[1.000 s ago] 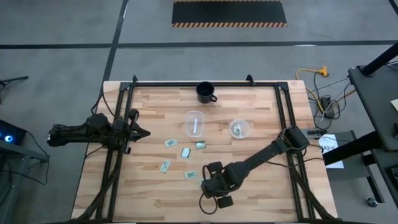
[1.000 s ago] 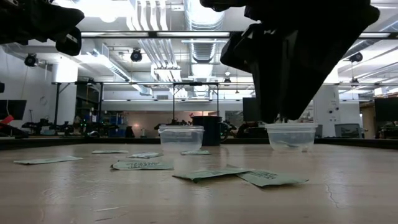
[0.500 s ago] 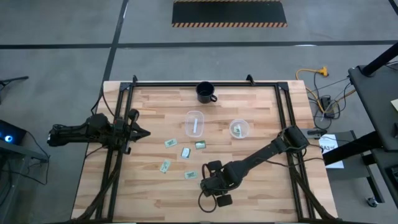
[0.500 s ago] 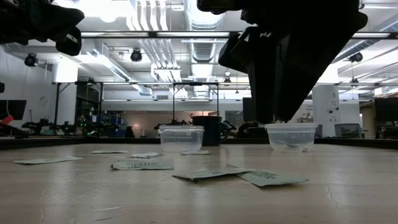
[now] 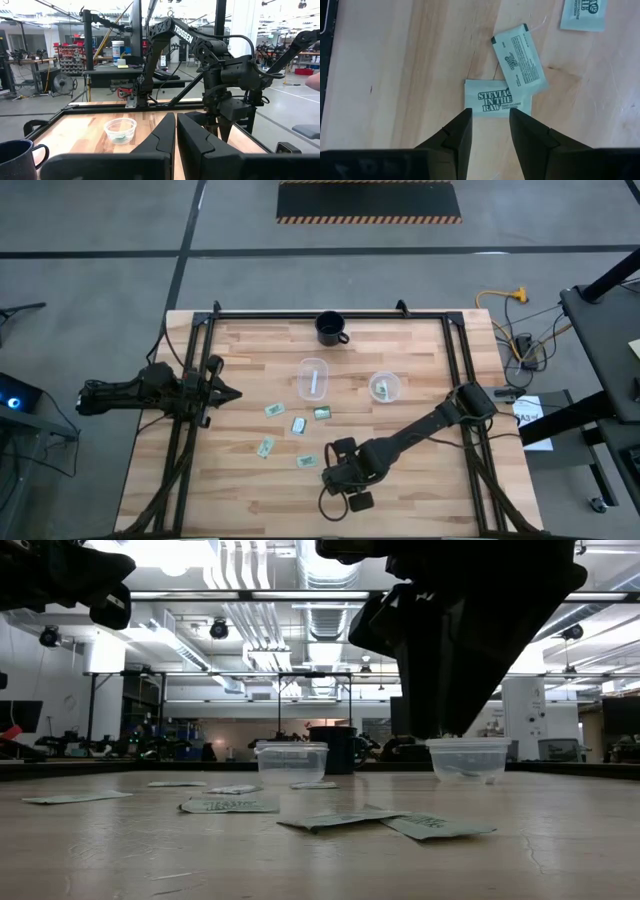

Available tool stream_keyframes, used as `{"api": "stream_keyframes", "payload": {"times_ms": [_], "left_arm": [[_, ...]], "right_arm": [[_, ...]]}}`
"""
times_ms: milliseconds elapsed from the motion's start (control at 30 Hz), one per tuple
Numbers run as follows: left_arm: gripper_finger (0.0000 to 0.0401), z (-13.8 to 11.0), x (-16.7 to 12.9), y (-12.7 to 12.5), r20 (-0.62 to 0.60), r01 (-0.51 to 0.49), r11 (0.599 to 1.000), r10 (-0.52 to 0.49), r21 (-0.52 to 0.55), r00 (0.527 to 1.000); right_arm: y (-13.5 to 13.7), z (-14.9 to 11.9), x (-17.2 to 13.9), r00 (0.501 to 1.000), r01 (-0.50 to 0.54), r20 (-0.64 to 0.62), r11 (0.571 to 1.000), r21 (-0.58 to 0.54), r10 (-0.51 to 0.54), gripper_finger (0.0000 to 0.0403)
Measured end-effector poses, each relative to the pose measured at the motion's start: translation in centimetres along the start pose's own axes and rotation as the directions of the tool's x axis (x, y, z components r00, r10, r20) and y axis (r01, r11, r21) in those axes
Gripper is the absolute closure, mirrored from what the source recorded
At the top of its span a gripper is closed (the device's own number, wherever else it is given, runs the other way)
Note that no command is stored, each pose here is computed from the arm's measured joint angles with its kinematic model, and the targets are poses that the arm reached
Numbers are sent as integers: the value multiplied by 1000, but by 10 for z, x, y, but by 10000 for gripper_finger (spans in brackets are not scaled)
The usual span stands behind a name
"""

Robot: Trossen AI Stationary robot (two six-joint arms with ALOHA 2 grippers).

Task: Pick and place items into bin
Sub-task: Put the white stevia packet into the right transparent bin

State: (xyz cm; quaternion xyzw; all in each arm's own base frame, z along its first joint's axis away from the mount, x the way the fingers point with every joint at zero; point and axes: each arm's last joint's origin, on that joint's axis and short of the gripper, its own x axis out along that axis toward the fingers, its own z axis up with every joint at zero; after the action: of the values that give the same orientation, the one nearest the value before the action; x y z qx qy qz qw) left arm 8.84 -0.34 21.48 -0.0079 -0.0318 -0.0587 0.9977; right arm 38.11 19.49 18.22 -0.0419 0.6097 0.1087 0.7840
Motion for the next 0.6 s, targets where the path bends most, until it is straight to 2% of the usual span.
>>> {"api": "stream_keyframes", "payload": {"times_ms": [233, 600], "left_arm": [[401, 0, 0, 0, 0, 0, 1000, 0, 0, 1000], [401, 0, 0, 0, 0, 0, 1000, 0, 0, 1000]], "right_arm": [[0, -1, 0, 1000, 1, -6, 1000, -2, -1, 273], [0, 0, 0, 1000, 1, -3, 1000, 13, -1, 168]]}}
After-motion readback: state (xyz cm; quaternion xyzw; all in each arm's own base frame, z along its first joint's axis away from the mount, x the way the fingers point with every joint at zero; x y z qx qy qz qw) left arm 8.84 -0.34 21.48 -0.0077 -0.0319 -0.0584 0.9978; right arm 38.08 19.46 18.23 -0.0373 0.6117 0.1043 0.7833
